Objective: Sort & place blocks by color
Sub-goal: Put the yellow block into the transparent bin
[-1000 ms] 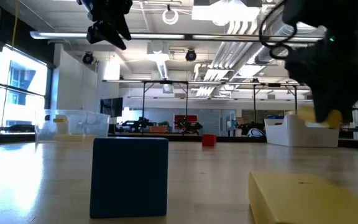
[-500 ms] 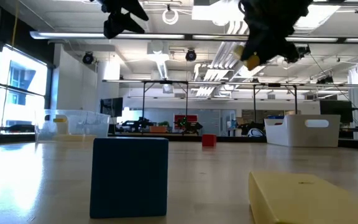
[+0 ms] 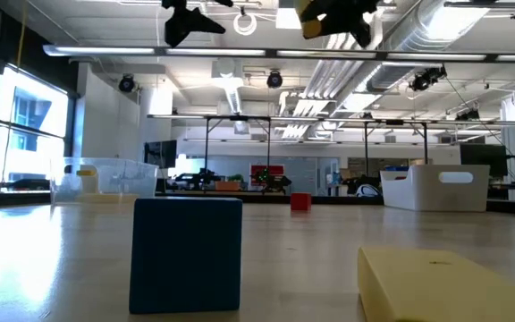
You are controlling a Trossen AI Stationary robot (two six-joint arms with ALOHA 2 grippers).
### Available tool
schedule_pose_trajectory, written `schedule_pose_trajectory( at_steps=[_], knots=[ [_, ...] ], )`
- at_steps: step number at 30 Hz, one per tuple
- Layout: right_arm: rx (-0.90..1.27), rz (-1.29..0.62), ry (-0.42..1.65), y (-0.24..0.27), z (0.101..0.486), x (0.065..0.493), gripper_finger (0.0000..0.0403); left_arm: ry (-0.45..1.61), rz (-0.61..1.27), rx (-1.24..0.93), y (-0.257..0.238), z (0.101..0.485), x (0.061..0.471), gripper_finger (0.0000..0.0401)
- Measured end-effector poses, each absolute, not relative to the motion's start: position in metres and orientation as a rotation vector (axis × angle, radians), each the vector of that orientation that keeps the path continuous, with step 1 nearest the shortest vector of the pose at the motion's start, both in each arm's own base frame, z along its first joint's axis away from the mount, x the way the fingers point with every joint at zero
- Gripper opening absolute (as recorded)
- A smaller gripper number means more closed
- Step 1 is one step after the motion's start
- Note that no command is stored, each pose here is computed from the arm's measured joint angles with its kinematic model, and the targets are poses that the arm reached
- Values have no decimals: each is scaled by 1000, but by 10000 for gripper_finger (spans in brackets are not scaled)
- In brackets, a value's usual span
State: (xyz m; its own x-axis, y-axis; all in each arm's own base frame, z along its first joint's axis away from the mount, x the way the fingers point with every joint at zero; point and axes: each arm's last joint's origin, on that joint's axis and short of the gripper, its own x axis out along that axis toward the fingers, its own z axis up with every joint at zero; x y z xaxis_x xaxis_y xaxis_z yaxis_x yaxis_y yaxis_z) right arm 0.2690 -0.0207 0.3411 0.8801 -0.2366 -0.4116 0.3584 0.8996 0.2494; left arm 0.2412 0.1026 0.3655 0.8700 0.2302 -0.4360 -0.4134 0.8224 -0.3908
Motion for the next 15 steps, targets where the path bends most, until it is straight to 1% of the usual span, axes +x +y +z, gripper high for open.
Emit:
schedule_pose_trajectory(
  at_steps=[5,9,15],
  knots=[
    [282,-263,301,-24,350,272,100,295,248,-358,99,376,248,232],
    [187,-235,227,-24,358,275,100,236,151,-251,94,382,254,230],
    [116,-187,133,-24,367,278,100,195,106,-216,90,381,267,232]
  ],
)
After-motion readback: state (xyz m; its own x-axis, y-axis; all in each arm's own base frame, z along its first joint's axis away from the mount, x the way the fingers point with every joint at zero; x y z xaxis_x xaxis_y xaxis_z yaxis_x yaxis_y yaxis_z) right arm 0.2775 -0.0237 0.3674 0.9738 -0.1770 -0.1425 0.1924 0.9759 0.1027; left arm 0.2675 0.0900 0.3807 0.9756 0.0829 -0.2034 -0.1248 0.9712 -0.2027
